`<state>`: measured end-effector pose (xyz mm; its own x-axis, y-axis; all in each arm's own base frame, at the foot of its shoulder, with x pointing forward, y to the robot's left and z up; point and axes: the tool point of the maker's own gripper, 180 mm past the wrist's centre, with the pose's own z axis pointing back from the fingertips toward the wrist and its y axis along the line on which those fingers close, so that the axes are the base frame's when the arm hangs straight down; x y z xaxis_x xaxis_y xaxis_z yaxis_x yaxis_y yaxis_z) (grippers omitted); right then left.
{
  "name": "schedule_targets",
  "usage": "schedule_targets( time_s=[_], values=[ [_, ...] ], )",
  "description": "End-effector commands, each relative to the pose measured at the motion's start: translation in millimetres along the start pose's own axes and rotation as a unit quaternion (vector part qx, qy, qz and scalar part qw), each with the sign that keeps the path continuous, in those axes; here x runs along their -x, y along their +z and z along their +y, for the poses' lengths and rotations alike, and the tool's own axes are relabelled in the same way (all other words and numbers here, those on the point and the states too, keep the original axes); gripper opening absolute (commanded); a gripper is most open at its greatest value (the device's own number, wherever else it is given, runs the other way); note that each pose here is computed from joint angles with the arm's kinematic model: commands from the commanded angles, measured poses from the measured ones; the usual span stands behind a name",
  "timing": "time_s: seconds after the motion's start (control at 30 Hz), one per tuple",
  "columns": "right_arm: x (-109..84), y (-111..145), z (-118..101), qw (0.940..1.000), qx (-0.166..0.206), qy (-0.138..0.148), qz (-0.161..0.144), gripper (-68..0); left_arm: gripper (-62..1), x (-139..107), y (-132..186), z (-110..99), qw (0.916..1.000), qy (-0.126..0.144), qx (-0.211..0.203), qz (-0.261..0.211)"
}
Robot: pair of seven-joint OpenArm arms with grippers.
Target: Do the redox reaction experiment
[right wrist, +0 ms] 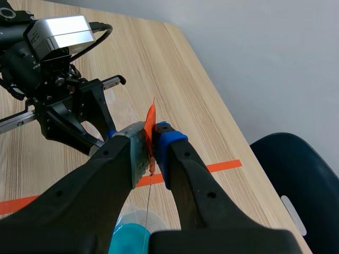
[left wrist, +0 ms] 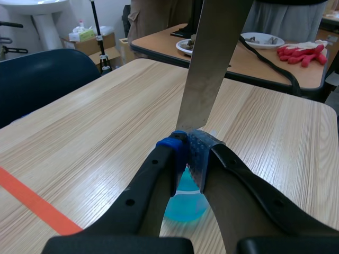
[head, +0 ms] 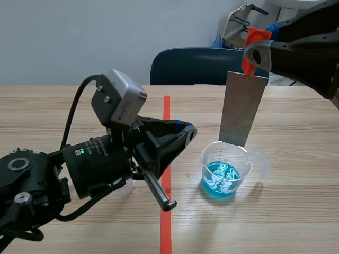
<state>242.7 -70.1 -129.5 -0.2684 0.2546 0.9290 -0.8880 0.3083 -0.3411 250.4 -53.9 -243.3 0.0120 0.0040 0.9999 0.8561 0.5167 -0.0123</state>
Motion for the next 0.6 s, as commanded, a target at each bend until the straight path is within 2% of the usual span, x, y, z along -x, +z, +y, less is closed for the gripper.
schedule_targets(
  time_s=[0.0, 0.07, 0.57],
  values=[
    [-9.9, 1.0, -4.7, 0.9998, 0.004, 0.004, -0.019, -66.7, -59.4, -10.2, -7.3, -7.9, 0.9998, 0.004, 0.008, -0.018],
    [-9.9, 1.0, -4.7, 0.9998, 0.004, 0.004, -0.019, -66.7, -59.4, -9.7, -10.7, -10.8, 0.9998, -0.002, 0.010, -0.015],
    [-9.9, 1.0, -4.7, 0.9998, 0.004, 0.004, -0.019, -66.7, -59.4, -9.0, -14.0, -12.9, 0.9999, -0.005, 0.011, -0.012]
  ],
)
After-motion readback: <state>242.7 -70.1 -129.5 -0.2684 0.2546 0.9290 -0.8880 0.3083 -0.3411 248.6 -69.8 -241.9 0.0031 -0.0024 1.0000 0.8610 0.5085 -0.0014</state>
